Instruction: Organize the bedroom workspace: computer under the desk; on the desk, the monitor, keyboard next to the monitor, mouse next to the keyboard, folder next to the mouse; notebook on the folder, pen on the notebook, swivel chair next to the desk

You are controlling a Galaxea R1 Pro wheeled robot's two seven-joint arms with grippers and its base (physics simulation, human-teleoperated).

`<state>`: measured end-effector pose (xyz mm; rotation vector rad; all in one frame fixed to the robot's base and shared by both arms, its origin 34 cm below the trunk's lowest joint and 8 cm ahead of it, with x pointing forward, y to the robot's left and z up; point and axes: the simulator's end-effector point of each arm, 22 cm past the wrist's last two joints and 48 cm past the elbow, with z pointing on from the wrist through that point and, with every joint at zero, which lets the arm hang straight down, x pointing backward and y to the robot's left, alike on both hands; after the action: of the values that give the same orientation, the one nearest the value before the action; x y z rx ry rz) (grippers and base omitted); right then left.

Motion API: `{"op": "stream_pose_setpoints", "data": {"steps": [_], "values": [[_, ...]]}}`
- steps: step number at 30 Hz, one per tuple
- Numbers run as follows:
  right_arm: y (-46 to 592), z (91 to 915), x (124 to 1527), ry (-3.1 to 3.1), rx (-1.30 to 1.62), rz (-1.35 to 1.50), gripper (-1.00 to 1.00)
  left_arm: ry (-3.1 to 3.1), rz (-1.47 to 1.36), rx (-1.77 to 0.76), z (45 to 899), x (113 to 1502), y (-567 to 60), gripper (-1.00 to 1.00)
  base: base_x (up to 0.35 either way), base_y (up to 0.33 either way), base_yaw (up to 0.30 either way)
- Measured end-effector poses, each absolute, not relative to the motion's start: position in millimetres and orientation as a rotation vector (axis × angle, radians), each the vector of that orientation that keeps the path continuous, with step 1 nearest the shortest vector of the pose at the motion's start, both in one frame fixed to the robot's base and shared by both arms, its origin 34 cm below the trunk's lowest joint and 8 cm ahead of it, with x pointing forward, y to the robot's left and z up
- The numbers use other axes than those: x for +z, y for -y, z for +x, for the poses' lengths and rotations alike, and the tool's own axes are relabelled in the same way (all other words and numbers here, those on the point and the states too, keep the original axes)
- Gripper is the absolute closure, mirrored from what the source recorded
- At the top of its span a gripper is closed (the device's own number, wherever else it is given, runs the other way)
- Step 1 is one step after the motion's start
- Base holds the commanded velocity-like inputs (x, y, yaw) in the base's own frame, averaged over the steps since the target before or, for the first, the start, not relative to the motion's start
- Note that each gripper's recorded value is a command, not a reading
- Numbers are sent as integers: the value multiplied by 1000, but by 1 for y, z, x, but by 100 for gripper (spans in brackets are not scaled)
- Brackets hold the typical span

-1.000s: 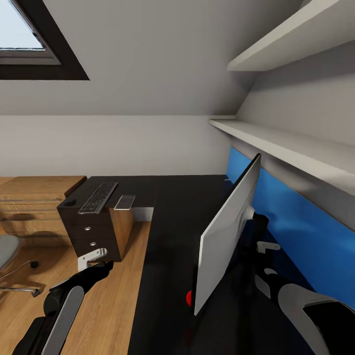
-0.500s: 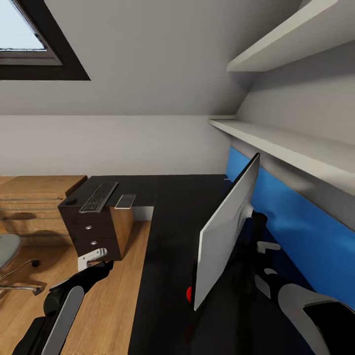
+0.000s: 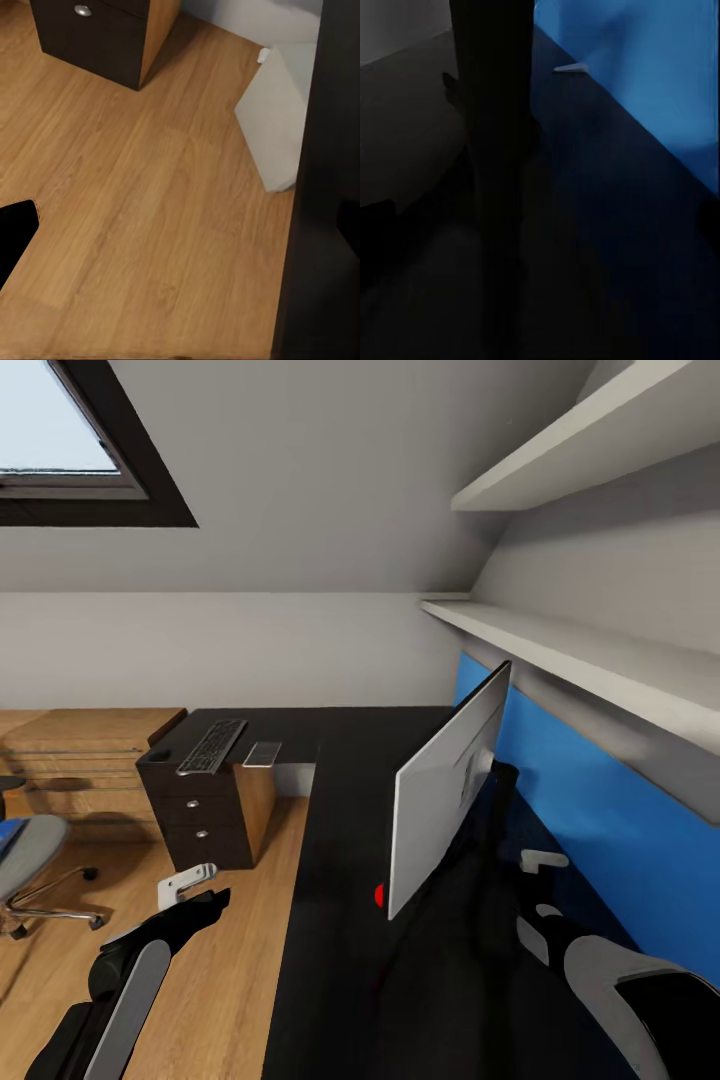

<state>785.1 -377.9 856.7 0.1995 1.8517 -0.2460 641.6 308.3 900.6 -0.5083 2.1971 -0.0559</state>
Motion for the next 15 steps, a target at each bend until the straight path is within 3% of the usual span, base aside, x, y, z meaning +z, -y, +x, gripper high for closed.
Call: {"op": "stream_pose_setpoints", "data": {"steps": [15], "values": [[376, 787, 858, -1849, -238, 203, -100, -2196, -510, -53, 642, 901, -310, -100, -334, 0, 0]]}}
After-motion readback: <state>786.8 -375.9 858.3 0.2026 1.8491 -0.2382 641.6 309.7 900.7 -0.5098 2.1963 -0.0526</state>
